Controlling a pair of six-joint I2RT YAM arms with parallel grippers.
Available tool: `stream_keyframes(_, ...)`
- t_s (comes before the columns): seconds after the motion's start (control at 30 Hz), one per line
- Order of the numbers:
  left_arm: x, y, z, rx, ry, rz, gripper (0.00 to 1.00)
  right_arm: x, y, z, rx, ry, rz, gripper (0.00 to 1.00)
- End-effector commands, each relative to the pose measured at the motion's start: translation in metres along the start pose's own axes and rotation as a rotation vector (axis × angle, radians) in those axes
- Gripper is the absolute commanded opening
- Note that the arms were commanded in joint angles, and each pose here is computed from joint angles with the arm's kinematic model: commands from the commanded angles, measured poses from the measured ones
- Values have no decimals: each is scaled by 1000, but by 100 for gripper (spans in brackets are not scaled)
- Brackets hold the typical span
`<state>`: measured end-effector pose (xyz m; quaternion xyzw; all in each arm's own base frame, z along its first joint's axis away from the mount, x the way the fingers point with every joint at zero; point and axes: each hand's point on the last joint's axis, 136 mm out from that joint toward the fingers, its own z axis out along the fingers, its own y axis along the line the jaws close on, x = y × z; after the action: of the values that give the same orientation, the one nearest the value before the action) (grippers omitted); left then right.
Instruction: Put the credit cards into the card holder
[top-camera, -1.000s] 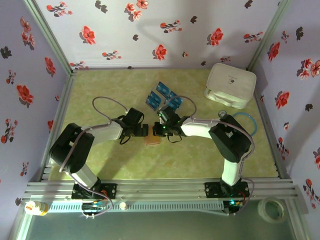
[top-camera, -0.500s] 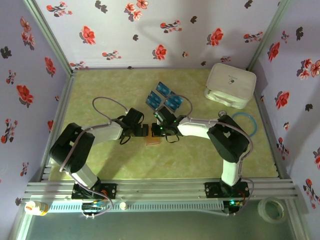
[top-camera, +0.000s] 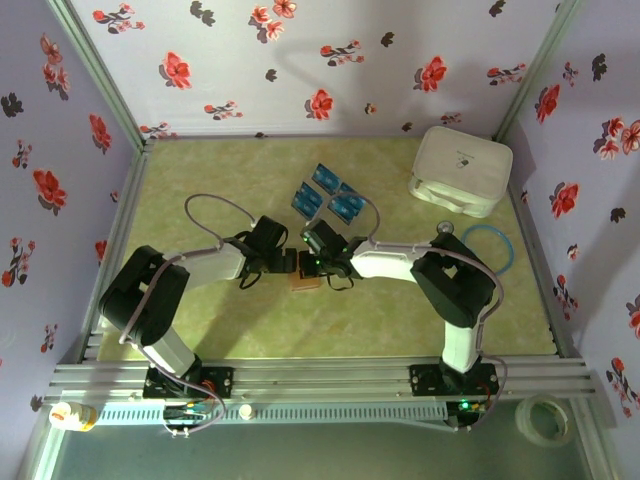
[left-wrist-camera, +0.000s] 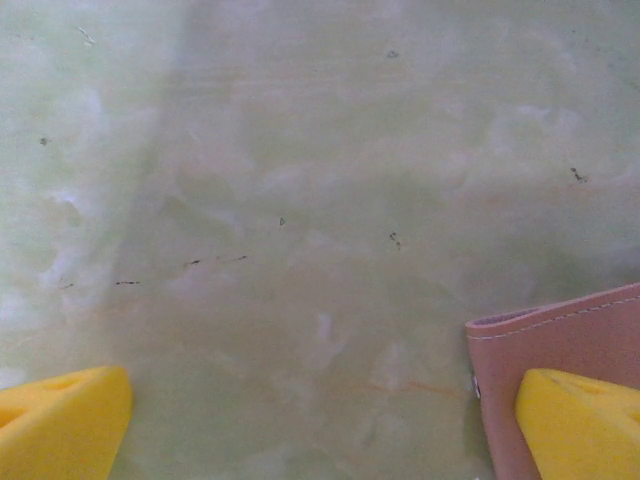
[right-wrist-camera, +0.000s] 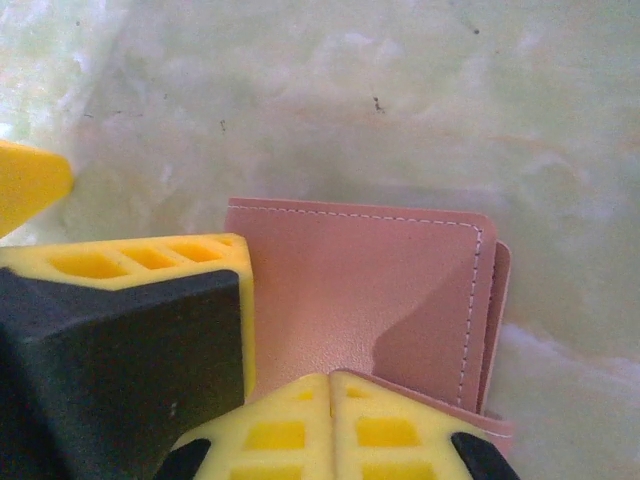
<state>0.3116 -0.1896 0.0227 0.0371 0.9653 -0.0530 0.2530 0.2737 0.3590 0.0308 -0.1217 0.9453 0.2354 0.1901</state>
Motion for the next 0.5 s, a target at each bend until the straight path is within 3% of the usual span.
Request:
stream_keyframes(0.0, 12, 6, 9, -24, 39, 21, 100, 101, -56, 21, 180, 312, 16, 0)
stream_keyframes(0.1, 10, 5, 8, -22, 35, 22, 100, 92, -46, 19, 149, 294, 20, 0)
stream_keyframes(0.27, -4, 4, 1, -19, 7, 11, 100, 66, -21, 9, 82, 237, 10, 27)
stream_keyframes(0.47, -53, 14, -17, -11, -86, -77, 100, 14, 25, -11, -22, 132, -32, 46)
